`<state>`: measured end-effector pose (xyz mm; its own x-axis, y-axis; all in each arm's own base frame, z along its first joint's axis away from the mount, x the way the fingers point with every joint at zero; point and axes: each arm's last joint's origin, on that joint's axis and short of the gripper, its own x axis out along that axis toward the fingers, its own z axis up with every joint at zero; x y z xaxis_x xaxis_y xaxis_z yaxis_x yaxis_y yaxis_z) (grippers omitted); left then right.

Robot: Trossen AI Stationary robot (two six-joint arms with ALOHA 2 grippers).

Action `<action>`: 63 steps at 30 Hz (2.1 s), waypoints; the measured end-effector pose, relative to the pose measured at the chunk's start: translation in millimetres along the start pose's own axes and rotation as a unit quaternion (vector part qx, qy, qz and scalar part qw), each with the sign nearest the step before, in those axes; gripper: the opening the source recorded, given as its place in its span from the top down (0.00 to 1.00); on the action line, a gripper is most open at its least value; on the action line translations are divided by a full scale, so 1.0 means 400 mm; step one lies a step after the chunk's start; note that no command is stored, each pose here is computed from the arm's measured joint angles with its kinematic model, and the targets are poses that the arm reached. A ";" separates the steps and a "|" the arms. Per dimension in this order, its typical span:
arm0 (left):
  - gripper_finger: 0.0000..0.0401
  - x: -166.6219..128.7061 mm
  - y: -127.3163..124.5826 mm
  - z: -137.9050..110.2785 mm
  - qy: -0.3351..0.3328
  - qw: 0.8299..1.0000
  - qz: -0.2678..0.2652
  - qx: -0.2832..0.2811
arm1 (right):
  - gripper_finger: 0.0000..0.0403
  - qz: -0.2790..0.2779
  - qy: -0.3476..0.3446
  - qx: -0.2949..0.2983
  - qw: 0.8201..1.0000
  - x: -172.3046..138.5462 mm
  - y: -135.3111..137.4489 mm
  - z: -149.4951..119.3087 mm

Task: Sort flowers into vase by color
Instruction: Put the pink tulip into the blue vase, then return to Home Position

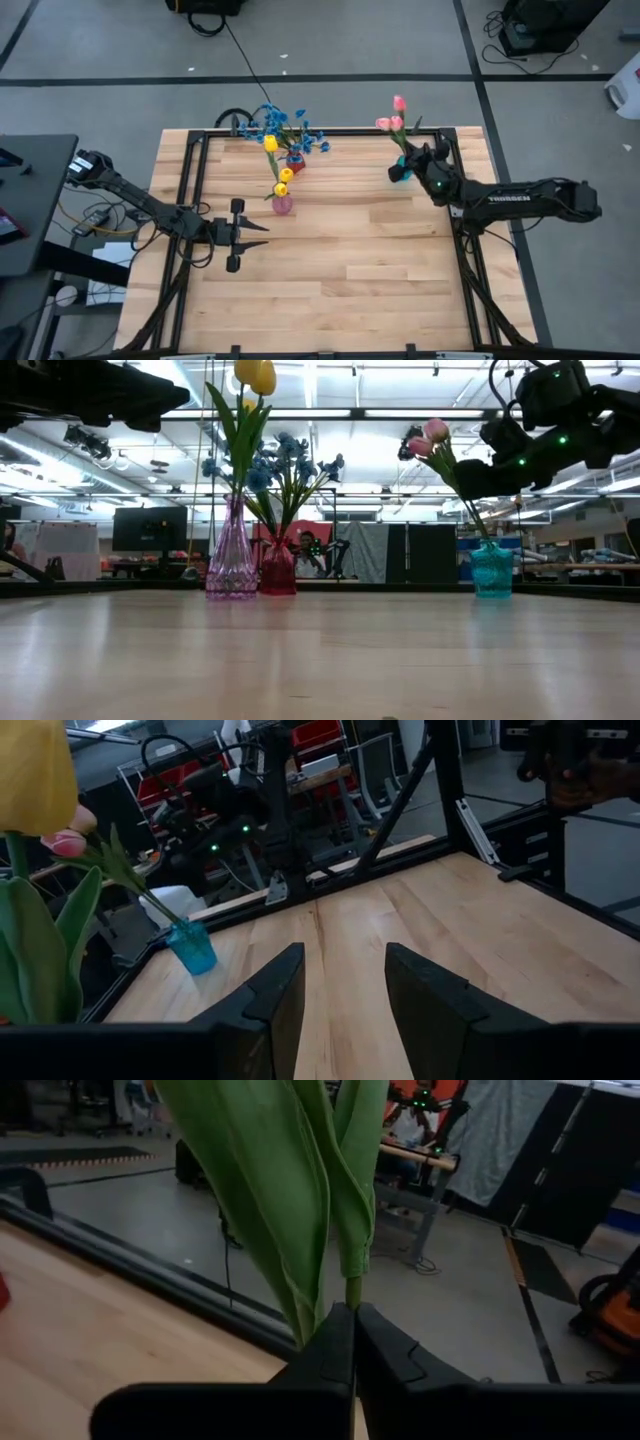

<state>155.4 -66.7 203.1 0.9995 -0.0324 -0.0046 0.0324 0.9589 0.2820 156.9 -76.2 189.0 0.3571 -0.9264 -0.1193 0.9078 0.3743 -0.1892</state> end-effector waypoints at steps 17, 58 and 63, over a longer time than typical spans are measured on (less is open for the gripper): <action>0.63 0.000 0.001 0.005 -0.010 1.000 0.002 0.007 | 0.98 0.069 -0.038 0.087 0.993 -0.033 0.017 -0.023; 0.63 0.000 0.005 0.009 -0.012 1.000 0.023 0.010 | 0.74 0.171 -0.019 0.030 0.985 -0.072 0.074 -0.058; 0.63 -0.005 0.016 0.012 -0.005 0.997 0.073 -0.001 | 0.64 0.180 -0.022 0.037 0.983 -0.081 0.061 -0.047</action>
<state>153.6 -61.9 209.5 0.9933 0.1056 0.0461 -0.1142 0.9543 0.2761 163.1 -36.4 169.8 0.6663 -0.7354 -0.1234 0.7331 0.6763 -0.0715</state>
